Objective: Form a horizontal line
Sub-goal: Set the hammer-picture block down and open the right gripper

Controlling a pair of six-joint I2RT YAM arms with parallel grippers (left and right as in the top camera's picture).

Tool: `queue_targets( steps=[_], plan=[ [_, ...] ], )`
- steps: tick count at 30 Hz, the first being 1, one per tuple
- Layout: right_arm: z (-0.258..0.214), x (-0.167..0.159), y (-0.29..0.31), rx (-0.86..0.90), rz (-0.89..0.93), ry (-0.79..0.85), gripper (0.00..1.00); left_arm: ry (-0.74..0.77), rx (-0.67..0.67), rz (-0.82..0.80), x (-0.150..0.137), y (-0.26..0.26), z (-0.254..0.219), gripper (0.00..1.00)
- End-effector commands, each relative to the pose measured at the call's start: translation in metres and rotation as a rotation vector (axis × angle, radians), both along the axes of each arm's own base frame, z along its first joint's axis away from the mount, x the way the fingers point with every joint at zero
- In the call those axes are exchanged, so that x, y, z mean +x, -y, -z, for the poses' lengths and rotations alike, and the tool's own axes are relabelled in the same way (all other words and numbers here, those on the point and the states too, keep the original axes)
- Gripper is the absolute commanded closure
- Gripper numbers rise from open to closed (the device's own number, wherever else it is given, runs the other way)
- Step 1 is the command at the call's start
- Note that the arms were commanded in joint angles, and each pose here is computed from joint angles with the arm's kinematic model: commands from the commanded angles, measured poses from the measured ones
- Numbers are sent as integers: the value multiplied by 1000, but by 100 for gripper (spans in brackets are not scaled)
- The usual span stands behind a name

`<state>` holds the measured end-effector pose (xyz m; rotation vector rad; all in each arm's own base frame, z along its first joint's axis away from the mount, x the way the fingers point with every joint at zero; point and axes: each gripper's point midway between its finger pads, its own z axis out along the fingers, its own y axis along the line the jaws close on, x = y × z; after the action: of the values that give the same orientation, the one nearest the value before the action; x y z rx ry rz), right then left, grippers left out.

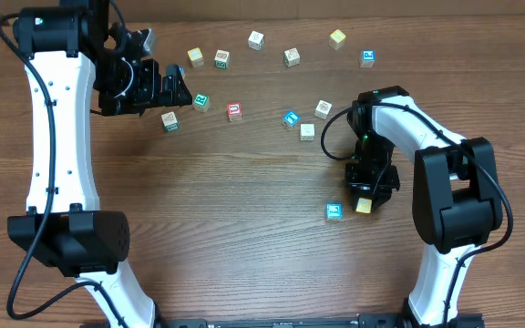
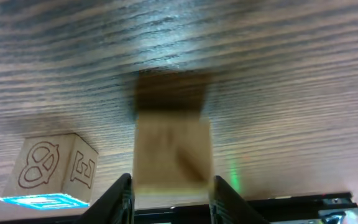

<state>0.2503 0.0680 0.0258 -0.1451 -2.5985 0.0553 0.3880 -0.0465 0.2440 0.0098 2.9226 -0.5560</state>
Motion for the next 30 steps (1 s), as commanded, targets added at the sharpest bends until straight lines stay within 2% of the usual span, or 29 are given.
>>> queue_targets(
  steps=[1,11,16,24,30],
  plan=[
    [-2,1,0,11,-7,12,63,12,0,6,3,3,-2,1],
    [2,9,1,6,-12,52,54,12,0,6,3,3,-2,0],
    [5,15,0,11,-12,79,44,12,0,6,3,3,-2,0],
    [6,19,-1,14,-13,95,43,12,0,6,3,3,-2,0],
    [16,43,-1,10,-22,204,41,12,0,6,3,3,-2,0]
  ],
)
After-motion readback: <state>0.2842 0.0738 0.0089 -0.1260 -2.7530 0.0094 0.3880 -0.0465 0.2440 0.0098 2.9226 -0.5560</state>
